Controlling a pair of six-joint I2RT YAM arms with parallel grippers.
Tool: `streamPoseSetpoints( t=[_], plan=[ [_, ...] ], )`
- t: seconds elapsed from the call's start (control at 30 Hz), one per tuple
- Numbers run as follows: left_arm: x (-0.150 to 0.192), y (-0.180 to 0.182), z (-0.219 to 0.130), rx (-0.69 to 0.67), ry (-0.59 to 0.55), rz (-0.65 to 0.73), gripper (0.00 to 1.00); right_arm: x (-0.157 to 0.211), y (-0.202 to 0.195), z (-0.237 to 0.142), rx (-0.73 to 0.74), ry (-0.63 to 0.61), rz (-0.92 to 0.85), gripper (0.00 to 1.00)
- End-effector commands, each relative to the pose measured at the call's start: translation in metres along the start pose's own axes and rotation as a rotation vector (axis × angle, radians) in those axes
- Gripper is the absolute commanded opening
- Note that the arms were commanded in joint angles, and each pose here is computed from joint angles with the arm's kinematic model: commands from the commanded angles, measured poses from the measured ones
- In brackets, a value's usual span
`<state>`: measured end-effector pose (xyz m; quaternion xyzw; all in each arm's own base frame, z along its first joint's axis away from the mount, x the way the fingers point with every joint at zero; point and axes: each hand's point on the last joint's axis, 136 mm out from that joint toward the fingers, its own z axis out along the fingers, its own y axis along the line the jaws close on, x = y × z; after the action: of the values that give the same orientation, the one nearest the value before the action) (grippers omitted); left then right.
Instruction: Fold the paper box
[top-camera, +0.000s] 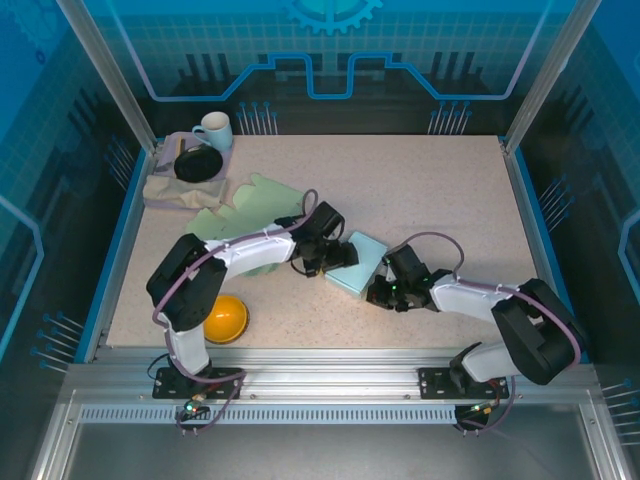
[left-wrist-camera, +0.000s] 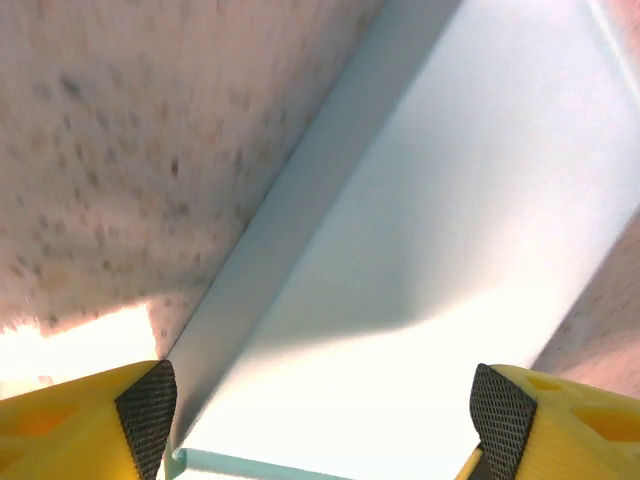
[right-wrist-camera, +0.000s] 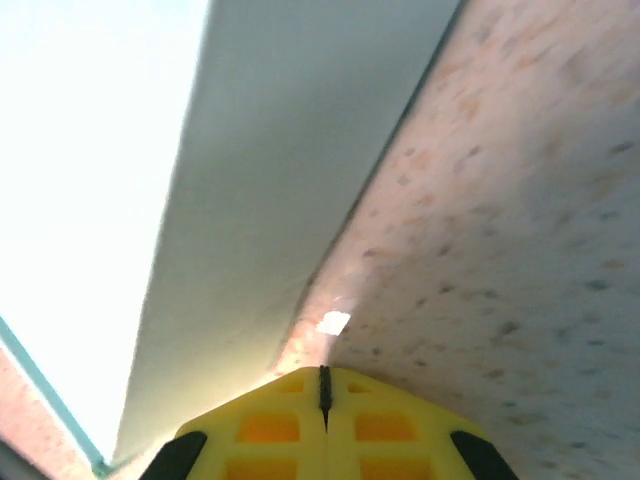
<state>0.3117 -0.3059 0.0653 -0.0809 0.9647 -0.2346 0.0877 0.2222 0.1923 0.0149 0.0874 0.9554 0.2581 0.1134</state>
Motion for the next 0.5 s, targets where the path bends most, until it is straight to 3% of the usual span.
streamPoseSetpoints(
  t=[0.0,0.13,0.23,0.47],
  plan=[
    [-0.014,-0.001,-0.025,-0.019,-0.059,0.052,0.83,-0.011,-0.012,-0.022,0.122,-0.062,-0.074,0.08],
    [-0.005,0.014,-0.040,-0.043,-0.081,0.035,0.83,-0.031,-0.013,-0.063,0.214,-0.158,-0.185,0.25],
    [0.018,0.013,-0.039,0.041,-0.044,-0.025,0.83,-0.056,-0.001,-0.090,0.232,-0.212,-0.291,0.49],
    [0.056,-0.011,-0.011,0.124,0.020,-0.067,0.82,-0.123,0.018,-0.090,0.281,-0.180,-0.425,0.62]
  ],
)
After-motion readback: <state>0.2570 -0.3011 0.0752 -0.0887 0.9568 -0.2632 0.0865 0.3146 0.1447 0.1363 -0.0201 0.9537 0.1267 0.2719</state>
